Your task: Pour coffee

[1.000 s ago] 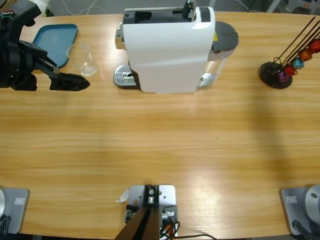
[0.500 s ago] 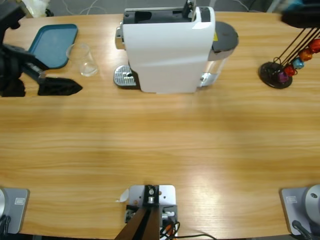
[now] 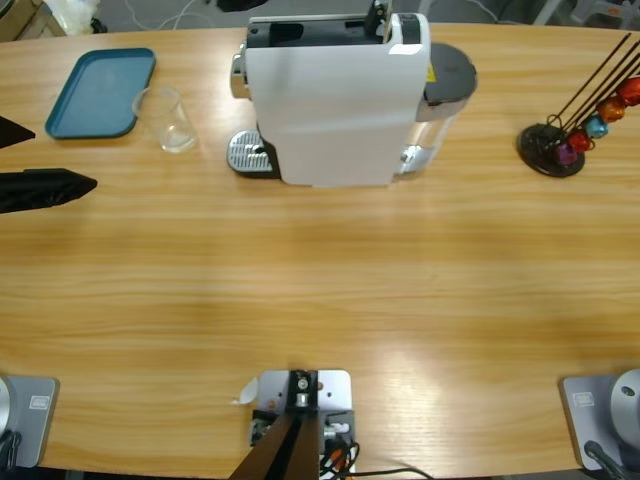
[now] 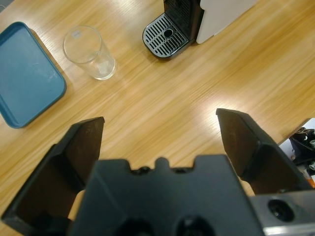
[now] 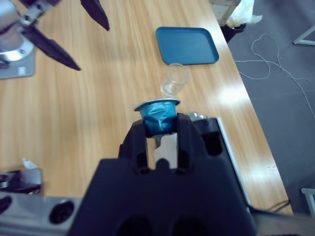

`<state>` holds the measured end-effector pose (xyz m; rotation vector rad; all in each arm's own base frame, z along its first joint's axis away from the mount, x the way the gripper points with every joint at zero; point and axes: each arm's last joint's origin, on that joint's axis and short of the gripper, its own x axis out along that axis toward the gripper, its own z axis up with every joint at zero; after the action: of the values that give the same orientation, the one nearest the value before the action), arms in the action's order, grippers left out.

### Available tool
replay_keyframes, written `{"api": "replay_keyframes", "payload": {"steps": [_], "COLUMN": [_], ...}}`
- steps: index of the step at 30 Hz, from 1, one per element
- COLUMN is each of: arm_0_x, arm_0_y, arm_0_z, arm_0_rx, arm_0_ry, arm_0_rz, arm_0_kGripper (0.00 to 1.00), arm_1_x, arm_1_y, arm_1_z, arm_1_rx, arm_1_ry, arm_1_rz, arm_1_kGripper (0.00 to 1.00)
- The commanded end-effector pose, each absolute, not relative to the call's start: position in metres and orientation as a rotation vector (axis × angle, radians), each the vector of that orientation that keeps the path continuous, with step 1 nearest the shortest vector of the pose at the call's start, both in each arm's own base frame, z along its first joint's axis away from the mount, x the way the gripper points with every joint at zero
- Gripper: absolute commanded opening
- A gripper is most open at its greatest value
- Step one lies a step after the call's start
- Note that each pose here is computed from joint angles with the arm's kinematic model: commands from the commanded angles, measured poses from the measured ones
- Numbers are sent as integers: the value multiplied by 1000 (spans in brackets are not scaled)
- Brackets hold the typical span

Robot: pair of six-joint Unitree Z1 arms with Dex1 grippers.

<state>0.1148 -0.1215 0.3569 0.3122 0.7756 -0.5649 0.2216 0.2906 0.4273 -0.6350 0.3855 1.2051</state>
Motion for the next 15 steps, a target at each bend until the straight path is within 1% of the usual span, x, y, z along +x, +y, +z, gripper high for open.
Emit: {"api": "replay_keyframes", "payload": {"steps": [1, 6, 12, 15], "arm_0_x": [113, 118, 120, 120], "arm_0_y": [-115, -122, -124, -123], "arm_0_z": [344, 338, 336, 333], "arm_0_rx": [345, 358, 363, 367], "arm_0_ry": [808, 834, 843, 850], "arm_0_rz": [-542, -539, -539, -537], "arm_0_kGripper": [996, 996, 996, 996], "arm_1_x": [295, 318, 323, 319], "arm_1_y": [298, 283, 284, 286], "arm_1_z": [372, 364, 352, 354], "arm_1_rx": [-667, -663, -676, -672], "arm_1_ry": [534, 558, 583, 575], "arm_1_rz": [1126, 1081, 1098, 1113], "arm_1_kGripper": [0, 0, 0, 0]}}
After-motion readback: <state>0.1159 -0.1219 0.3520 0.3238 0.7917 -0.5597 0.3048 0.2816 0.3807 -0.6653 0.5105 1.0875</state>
